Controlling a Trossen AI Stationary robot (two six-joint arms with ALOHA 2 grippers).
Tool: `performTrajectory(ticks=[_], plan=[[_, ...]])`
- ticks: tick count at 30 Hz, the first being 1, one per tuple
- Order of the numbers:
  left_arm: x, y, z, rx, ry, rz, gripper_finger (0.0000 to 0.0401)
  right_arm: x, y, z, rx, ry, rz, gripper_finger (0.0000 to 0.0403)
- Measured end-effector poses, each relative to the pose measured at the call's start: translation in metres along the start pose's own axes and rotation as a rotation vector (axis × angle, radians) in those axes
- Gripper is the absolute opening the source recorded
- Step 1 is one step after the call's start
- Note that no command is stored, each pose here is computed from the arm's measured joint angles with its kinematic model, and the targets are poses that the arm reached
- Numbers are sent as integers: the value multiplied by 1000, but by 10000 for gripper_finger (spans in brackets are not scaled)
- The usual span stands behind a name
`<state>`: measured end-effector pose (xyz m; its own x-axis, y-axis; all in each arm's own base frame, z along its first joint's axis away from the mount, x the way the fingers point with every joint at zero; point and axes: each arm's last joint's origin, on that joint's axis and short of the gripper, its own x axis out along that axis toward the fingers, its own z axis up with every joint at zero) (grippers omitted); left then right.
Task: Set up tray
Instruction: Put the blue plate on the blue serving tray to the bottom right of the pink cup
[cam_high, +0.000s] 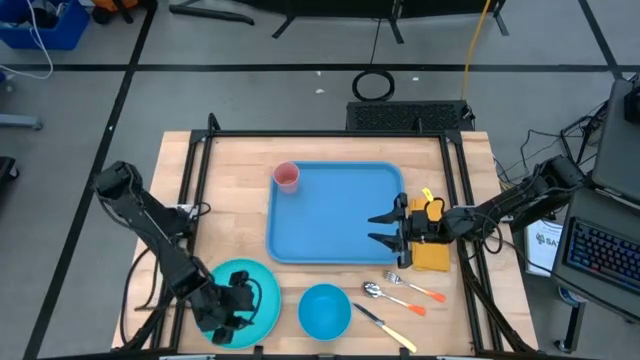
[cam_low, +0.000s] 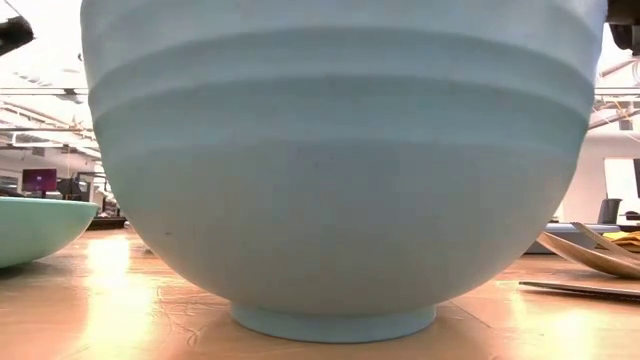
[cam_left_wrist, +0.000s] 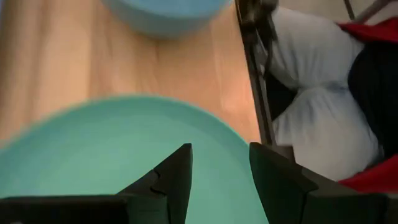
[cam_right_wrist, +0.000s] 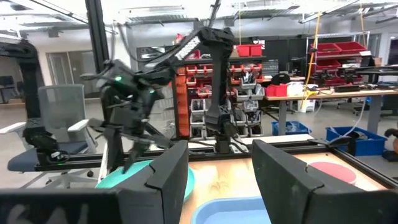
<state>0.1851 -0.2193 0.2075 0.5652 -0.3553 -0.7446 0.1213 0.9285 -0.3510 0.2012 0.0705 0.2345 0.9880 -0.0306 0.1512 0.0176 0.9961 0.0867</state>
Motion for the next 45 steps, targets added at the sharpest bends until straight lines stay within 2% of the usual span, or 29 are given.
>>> performTrajectory(ticks=[6,10,16,21,30,38,41,45], plan=[[24,-3,-18,-73,87,41,163,1,-3,-2,16,24,-13,166],[39,-11,-26,-118,137,-33,163,1,-3,-3,18,26,-13,166],[52,-22,-29,-133,113,-126,163,1,-3,-3,18,26,-13,166],[63,-19,-37,-168,141,-77,163,1,-3,-3,18,26,-14,166],[76,-20,-44,-192,175,-97,163,1,-3,-3,5,29,-13,166],[74,-16,-52,-153,184,-6,162,1,-3,-3,6,28,-14,166],[73,-17,-53,-141,177,-1,138,1,-3,-3,6,29,-14,166],[72,-20,-51,-111,172,-8,63,1,-3,-3,5,30,-14,166]])
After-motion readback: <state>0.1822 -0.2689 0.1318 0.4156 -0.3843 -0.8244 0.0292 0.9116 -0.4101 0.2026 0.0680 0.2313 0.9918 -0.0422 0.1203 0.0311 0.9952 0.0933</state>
